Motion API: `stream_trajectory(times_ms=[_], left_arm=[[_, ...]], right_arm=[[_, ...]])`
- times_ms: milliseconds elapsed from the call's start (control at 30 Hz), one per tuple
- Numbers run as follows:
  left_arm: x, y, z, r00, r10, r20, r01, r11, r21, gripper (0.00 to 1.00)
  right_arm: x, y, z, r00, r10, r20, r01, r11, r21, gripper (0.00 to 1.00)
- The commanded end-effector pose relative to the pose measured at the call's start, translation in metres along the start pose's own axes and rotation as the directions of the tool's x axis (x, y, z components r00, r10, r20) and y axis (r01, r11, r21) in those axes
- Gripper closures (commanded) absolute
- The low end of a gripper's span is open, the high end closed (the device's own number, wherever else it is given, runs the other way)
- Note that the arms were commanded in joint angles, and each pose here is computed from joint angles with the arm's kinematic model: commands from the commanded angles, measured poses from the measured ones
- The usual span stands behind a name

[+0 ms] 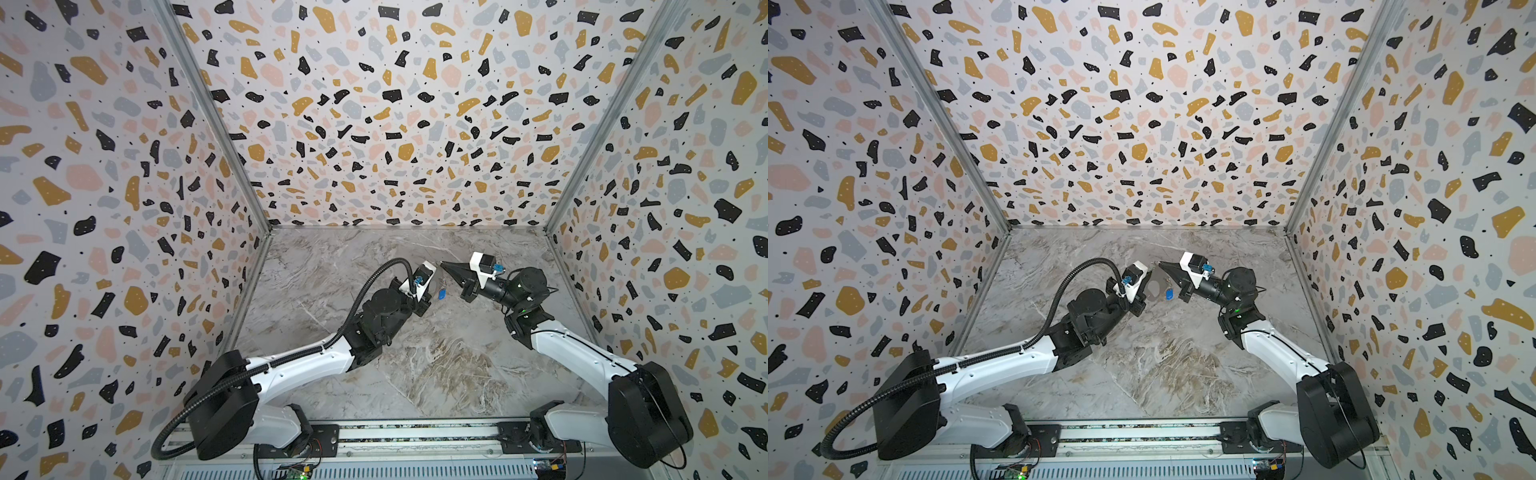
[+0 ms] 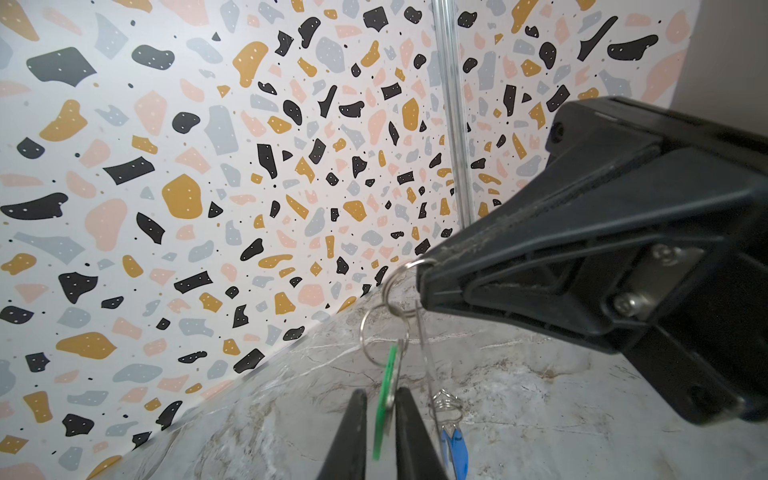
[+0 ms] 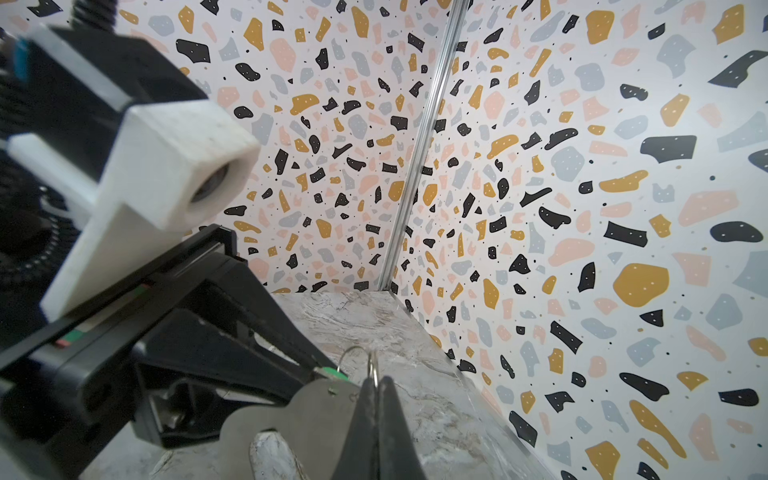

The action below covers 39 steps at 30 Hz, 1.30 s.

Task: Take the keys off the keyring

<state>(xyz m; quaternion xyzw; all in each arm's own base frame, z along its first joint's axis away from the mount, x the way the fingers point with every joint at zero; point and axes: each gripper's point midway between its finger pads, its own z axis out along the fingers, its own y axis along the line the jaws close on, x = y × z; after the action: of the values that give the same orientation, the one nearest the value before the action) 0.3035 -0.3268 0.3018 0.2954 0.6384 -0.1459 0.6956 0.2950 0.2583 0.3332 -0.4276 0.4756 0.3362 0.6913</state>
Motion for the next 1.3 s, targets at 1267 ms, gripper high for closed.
stream_trajectory(times_ms=[1267], left_arm=[[0.008,0.003,0.001,0.998,0.009,-0.056,0.004,0.974,0.228,1.00]], right_arm=[[-0.025,-0.005,-0.021,0.991,0.024,0.129,-0.026,1.000,0.015,1.00]])
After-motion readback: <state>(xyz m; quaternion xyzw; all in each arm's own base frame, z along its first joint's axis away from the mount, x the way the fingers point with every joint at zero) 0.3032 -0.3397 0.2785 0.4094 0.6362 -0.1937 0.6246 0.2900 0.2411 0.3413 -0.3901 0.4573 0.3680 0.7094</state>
